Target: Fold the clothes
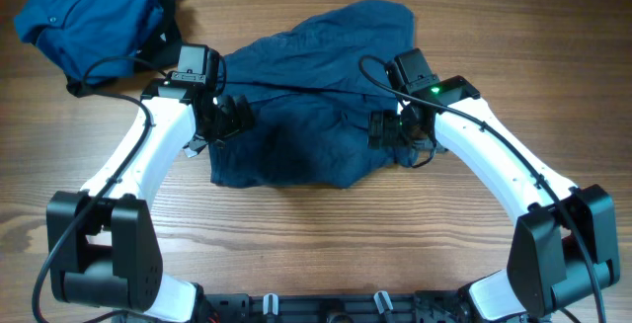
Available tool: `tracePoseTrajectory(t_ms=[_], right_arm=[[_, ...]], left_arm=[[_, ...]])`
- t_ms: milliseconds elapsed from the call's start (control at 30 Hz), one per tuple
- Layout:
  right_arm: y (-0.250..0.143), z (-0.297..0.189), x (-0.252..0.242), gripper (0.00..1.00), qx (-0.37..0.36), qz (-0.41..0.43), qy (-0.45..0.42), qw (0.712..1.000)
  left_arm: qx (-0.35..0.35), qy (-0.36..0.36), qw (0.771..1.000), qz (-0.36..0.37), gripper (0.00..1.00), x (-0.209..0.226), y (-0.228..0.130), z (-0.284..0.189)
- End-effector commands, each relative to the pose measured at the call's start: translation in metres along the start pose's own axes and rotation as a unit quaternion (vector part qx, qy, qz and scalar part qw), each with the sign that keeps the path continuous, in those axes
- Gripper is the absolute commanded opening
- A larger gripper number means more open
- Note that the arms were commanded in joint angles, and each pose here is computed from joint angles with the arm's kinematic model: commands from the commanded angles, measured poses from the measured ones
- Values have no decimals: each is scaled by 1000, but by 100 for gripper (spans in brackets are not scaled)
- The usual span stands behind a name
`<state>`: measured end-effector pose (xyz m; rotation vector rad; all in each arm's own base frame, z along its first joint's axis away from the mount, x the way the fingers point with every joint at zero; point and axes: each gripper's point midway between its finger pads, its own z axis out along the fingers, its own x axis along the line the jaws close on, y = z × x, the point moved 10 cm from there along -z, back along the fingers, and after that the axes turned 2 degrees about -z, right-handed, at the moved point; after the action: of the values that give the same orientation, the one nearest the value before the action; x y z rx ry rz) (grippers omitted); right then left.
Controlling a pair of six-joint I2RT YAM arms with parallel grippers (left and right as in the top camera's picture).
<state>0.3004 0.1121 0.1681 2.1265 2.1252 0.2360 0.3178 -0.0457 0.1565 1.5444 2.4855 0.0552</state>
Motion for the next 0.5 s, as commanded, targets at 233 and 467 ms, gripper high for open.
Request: tracePoseTrajectory(t_ms=[233, 467], right_arm=[[5, 59, -9, 99, 33, -61, -108, 992], [7, 72, -8, 100, 36, -59, -111, 991]], left_arm=[[102, -130, 985, 44, 100, -16, -17, 1], [114, -135, 982, 74, 98, -32, -31, 2]])
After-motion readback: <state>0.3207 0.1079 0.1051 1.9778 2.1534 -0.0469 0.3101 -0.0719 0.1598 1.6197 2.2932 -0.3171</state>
